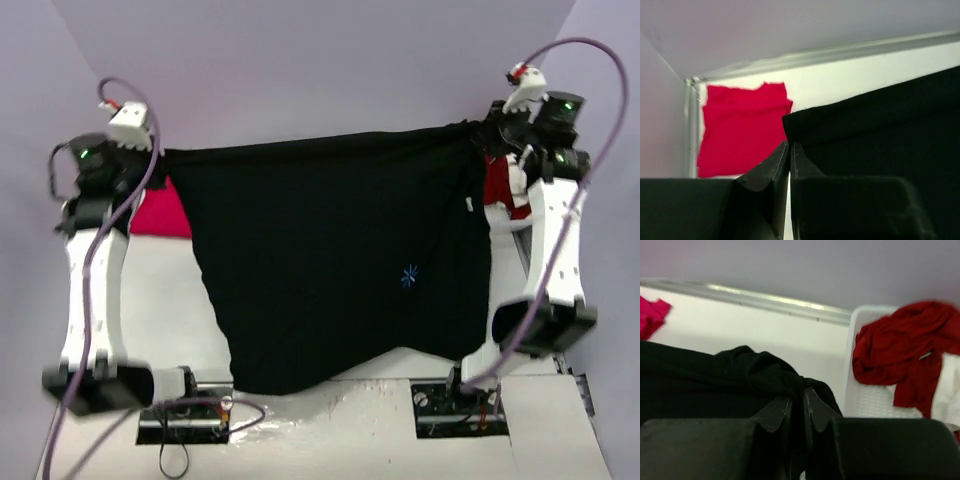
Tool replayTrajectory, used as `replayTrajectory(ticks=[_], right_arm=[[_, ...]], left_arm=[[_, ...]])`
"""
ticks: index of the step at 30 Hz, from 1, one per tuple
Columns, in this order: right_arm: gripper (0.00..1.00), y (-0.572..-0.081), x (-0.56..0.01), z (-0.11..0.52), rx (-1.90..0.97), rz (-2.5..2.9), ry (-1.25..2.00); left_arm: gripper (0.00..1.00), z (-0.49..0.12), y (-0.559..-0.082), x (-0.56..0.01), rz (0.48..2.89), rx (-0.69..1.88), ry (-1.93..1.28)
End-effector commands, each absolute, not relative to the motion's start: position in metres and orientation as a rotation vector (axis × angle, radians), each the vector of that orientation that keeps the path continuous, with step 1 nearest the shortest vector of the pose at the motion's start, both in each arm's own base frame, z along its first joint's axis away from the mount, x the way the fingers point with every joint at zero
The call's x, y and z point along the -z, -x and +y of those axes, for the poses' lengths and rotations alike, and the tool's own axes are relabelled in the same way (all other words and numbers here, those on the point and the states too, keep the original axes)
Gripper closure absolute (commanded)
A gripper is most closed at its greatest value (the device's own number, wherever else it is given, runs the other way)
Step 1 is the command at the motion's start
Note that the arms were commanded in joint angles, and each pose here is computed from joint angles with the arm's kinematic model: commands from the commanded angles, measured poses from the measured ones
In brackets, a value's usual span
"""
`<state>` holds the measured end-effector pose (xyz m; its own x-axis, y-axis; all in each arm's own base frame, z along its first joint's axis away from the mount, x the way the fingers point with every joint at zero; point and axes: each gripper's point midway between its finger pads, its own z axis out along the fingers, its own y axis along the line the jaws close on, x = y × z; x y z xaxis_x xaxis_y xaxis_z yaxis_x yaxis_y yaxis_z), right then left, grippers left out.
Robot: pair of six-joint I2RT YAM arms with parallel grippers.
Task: Fold and stack the t-shirts
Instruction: Flatten out the tshirt
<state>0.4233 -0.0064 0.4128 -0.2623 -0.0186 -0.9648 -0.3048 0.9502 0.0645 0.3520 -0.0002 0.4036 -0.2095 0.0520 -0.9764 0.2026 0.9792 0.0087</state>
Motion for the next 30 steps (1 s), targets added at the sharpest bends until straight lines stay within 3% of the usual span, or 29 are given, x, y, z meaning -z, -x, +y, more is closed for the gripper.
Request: replayTrajectory(ticks=[1, 3, 4, 5, 6, 7, 8, 9, 10, 11, 12, 13, 19, 20, 21, 24, 25, 27, 28, 30], right_arm=[[1.0, -0.48, -0.394, -0.013, -0.238, 1.811, 0.22], [1.0, -0.504, -0.388, -0.004, -0.208, 1.815, 0.261], [1.0, -0.529, -0.355, -0.008, -0.173, 1.88, 0.241], [1.0, -0.542, -0.345, -0.007, -0.149, 1.895, 0.245], [1.0, -0.556, -0.348, -0.006, -0.118, 1.878, 0.259], [0.85, -0.578, -0.313, -0.003, -0.115, 1.936, 0.259], [0.56, -0.592, -0.32, -0.001, -0.114, 1.904, 0.271], [0.28, -0.611, -0.281, 0.0, -0.15, 1.967, 0.246], [0.0, -0.618, -0.272, 0.0, -0.157, 1.979, 0.236], [0.0, -0.623, -0.262, -0.002, -0.144, 1.998, 0.227], [0.0, -0.626, -0.242, -0.002, -0.134, 2.036, 0.23], [0.0, -0.624, -0.232, -0.001, -0.117, 2.053, 0.267], [0.0, -0.582, -0.196, -0.006, -0.082, 2.17, 0.327], [0.0, -0.572, -0.213, -0.005, -0.079, 2.146, 0.335], [0.0, -0.558, -0.194, -0.004, -0.095, 2.193, 0.339], [0.0, -0.522, -0.189, 0.003, -0.137, 2.225, 0.361], [0.0, -0.511, -0.201, 0.006, -0.143, 2.205, 0.379], [0.0, -0.493, -0.198, 0.01, -0.174, 2.217, 0.387], [0.0, -0.477, -0.181, 0.014, -0.203, 2.261, 0.394], [0.0, -0.456, -0.193, 0.019, -0.221, 2.237, 0.434]], left_arm=[[0.98, 0.021, -0.426, -0.373, 1.794, 0.087, -0.147], [0.98, 0.024, -0.476, -0.345, 1.838, 0.107, -0.151], [0.98, 0.017, -0.492, -0.336, 1.854, 0.125, -0.173], [0.98, 0.015, -0.519, -0.285, 1.974, 0.152, -0.187], [0.98, 0.009, -0.54, -0.302, 1.946, 0.156, -0.229], [0.98, -0.007, -0.56, -0.238, 2.094, 0.224, -0.272], [0.96, -0.011, -0.582, -0.264, 2.026, 0.199, -0.317], [0.55, -0.021, -0.593, -0.252, 2.033, 0.233, -0.36], [0.37, -0.025, -0.61, -0.209, 2.098, 0.245, -0.376], [0.27, -0.037, -0.614, -0.201, 2.115, 0.225, -0.428], [0.09, -0.039, -0.624, -0.214, 2.077, 0.189, -0.446], [0.06, -0.06, -0.627, -0.2, 2.086, 0.203, -0.505], [0.06, -0.083, -0.593, -0.236, 2.032, 0.186, -0.557], [0.06, -0.083, -0.585, -0.238, 2.034, 0.181, -0.557], [0.06, -0.081, -0.571, -0.221, 2.081, 0.186, -0.56], [0.06, -0.079, -0.531, -0.272, 1.988, 0.167, -0.564], [0.06, -0.078, -0.513, -0.246, 2.047, 0.182, -0.578], [0.06, -0.079, -0.482, -0.261, 2.015, 0.19, -0.605], [0.06, -0.08, -0.461, -0.233, 2.075, 0.215, -0.631], [0.06, -0.083, -0.428, -0.231, 2.057, 0.218, -0.745]])
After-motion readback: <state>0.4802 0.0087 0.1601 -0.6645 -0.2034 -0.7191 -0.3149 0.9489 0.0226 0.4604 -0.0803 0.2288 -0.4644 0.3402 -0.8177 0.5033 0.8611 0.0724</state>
